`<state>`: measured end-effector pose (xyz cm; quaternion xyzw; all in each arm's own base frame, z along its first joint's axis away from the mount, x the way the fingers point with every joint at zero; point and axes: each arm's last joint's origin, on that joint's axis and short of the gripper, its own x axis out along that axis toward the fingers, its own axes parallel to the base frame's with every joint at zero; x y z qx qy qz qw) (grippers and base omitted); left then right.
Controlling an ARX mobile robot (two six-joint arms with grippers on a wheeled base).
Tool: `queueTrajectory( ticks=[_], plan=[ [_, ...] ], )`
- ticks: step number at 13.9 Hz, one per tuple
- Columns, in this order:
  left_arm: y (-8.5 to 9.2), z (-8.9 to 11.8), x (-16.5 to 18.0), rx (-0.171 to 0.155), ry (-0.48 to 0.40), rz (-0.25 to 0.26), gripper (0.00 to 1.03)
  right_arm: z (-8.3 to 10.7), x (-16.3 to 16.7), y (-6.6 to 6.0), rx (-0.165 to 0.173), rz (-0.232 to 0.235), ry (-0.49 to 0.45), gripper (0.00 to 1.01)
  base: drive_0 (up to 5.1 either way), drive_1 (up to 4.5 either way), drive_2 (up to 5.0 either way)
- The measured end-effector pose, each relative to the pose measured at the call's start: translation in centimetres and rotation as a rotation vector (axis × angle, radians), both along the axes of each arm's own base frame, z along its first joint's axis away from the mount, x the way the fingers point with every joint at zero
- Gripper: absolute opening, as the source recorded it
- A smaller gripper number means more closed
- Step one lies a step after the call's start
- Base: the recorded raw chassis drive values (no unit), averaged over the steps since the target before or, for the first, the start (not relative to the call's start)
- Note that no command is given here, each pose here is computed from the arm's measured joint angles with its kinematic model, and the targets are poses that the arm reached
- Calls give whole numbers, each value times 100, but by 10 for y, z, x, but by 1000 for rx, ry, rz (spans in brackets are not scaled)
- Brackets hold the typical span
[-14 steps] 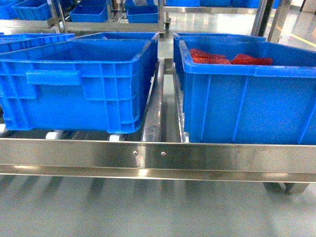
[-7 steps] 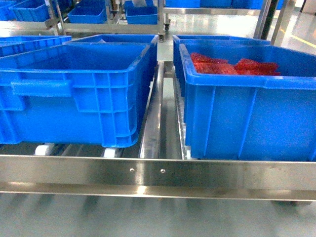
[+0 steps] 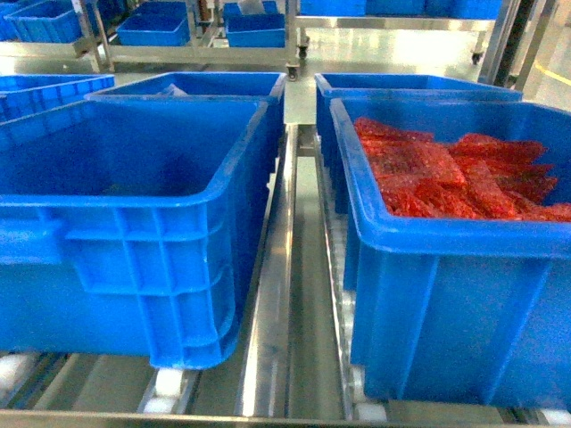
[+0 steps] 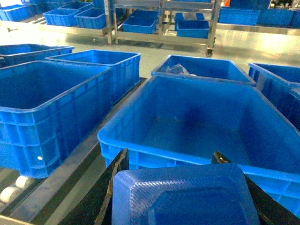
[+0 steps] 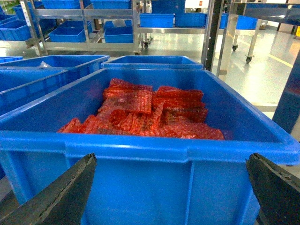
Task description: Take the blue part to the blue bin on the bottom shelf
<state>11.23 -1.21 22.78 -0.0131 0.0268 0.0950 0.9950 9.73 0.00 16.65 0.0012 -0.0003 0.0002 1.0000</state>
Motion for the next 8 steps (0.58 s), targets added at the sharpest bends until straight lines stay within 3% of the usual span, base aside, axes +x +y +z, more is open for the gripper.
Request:
queueTrajectory(
  ticks=[5,8],
  plan=[
    [0,0,0,0,0,0,43,0,0,0,0,0,0,98,-2,415,-418],
    [0,0,1,1,5,-2,43,0,0,0,0,0,-3,98,0,0,0]
  ],
)
